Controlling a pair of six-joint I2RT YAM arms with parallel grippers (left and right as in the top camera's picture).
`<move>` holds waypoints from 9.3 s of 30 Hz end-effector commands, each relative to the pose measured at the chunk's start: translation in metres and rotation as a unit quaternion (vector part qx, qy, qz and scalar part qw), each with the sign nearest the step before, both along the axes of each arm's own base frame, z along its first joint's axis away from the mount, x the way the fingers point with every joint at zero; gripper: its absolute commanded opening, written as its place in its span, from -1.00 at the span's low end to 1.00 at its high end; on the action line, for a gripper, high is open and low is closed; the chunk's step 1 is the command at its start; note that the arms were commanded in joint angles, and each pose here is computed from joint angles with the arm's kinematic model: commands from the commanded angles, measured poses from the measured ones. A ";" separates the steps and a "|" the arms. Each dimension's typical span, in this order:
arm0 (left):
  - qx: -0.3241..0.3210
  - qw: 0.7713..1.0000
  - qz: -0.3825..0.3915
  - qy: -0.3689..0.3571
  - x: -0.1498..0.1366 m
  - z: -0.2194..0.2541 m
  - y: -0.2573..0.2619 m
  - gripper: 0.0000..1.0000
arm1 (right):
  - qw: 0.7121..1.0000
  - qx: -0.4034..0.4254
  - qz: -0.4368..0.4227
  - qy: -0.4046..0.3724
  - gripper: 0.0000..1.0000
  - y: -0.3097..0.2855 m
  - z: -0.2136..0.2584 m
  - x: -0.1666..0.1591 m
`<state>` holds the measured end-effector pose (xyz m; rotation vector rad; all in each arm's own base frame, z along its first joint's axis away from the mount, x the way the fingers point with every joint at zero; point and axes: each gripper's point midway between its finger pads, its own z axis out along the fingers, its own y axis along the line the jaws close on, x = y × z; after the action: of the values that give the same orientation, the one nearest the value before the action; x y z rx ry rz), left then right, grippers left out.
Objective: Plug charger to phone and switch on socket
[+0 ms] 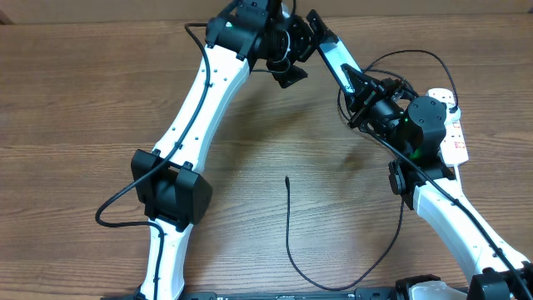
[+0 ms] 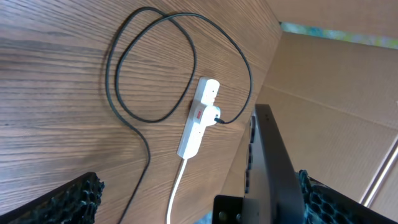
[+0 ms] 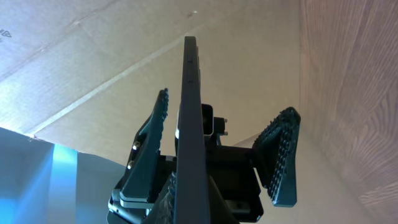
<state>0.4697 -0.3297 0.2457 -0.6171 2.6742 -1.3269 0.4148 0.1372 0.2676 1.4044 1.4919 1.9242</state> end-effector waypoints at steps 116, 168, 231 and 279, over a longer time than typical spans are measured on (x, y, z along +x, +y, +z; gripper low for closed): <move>-0.016 0.999 0.043 0.021 -0.003 0.008 -0.025 -0.69 | 0.999 0.011 0.050 -0.014 -0.92 0.021 0.013 -0.010; -0.099 0.987 -0.073 -0.100 0.038 0.038 0.124 -0.92 | 0.984 -0.155 0.055 -0.067 1.00 0.017 -0.015 -0.010; -0.059 0.970 -0.146 -0.186 0.028 0.028 0.146 -0.92 | 0.553 -0.666 0.495 0.075 0.95 0.091 -0.236 -0.141; -0.052 0.973 -0.135 -0.179 0.031 0.026 0.148 -0.92 | 0.547 -0.652 0.515 0.102 -0.37 0.094 -0.265 -0.146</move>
<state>0.4987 -0.1826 0.2651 -0.0265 2.4877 -1.4650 0.2668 0.2276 0.0030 -0.1171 3.1140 0.1864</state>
